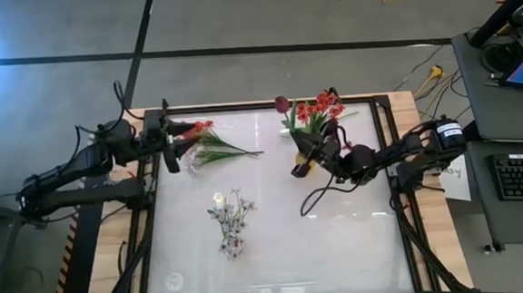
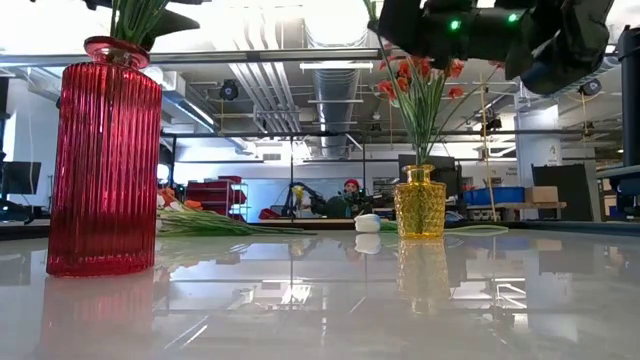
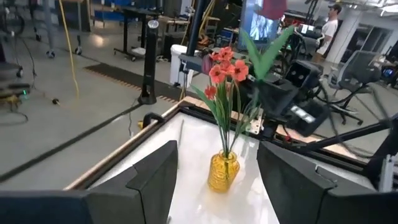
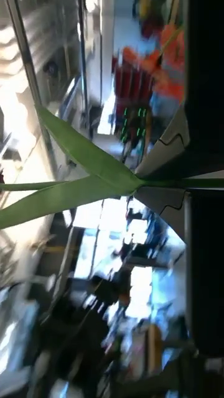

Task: Sort flowers into vase by color
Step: Put the red flower into the yellow vase

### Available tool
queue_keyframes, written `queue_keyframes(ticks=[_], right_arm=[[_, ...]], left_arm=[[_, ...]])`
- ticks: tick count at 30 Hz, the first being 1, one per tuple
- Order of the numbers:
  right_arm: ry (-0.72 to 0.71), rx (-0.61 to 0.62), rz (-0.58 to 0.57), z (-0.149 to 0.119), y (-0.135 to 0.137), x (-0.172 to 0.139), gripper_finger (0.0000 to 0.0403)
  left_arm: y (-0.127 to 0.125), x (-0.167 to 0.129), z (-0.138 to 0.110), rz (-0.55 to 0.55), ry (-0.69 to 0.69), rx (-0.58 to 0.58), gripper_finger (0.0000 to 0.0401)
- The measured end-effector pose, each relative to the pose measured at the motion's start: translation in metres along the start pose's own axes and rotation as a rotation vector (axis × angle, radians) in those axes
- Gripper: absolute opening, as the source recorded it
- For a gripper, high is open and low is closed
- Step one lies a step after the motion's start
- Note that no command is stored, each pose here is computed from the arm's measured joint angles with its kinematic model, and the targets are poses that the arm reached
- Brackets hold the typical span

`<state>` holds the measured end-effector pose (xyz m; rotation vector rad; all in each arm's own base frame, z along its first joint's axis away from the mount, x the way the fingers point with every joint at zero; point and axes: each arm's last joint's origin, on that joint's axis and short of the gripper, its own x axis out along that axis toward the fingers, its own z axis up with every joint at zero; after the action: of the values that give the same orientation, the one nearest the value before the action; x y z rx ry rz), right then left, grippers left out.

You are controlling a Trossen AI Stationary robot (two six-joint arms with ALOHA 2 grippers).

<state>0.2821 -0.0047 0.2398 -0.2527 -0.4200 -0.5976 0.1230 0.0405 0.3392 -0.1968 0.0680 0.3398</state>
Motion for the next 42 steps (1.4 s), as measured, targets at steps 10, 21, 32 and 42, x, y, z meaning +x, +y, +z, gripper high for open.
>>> queue_keyframes(ticks=[10,21,32,42], right_arm=[[-0.052,-0.005,0.141,0.047,0.047,0.008,0.0012],[-0.165,0.009,0.302,0.125,0.071,0.06,0.0012],[-0.219,0.046,0.348,0.14,0.076,0.098,0.0012],[-0.239,0.009,0.324,0.136,0.072,0.115,0.0012]], left_arm=[[-0.015,0.022,0.015,-0.317,-0.109,0.092,0.0208],[-0.056,0.063,0.048,-0.468,-0.166,0.264,0.0207],[-0.078,0.11,0.049,-0.511,-0.192,0.305,0.0207],[-0.09,0.15,0.05,-0.522,-0.171,0.307,0.02]])
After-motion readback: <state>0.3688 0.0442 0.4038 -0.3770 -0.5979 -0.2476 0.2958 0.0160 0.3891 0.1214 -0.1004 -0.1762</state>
